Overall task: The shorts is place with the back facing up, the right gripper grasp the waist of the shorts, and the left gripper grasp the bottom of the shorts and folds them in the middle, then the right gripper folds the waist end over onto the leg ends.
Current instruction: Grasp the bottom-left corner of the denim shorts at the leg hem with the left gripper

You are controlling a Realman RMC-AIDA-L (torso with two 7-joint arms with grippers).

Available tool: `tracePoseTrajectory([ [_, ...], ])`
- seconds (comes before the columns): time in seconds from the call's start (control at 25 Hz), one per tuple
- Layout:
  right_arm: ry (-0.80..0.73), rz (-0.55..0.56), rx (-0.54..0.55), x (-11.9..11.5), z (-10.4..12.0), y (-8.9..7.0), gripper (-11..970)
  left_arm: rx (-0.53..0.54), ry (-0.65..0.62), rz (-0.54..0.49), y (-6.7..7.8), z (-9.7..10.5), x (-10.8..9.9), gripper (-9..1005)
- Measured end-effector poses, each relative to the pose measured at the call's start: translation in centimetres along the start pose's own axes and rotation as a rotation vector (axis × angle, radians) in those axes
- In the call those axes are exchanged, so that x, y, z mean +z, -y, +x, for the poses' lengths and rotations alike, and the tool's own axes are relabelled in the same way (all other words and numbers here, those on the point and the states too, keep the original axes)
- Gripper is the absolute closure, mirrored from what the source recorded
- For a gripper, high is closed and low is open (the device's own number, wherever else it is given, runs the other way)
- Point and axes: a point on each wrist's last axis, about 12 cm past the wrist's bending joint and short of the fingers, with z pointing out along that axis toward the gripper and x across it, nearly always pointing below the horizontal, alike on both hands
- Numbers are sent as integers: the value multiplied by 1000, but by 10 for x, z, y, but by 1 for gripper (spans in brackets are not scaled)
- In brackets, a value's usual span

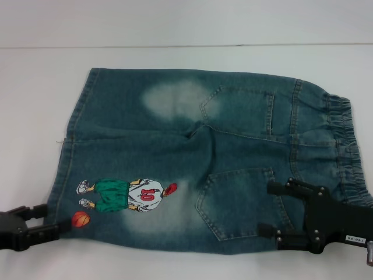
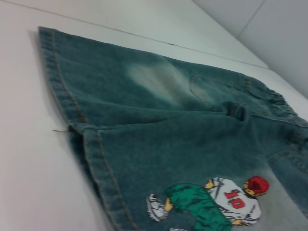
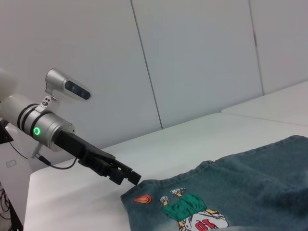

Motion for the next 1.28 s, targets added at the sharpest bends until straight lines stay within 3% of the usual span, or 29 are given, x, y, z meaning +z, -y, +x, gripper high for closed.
tracePoseTrajectory([
  [0.64,9,8,2,-1,-1,0,13,43,16,108,11,-9,7,86],
  [0.92,10,6,1,-1,0,0,13,31,32,8,1,-12,-6,87],
  [1.28,7,14,-1,-2,0,0,14,-13,-51,-68,-9,-8,5,86],
])
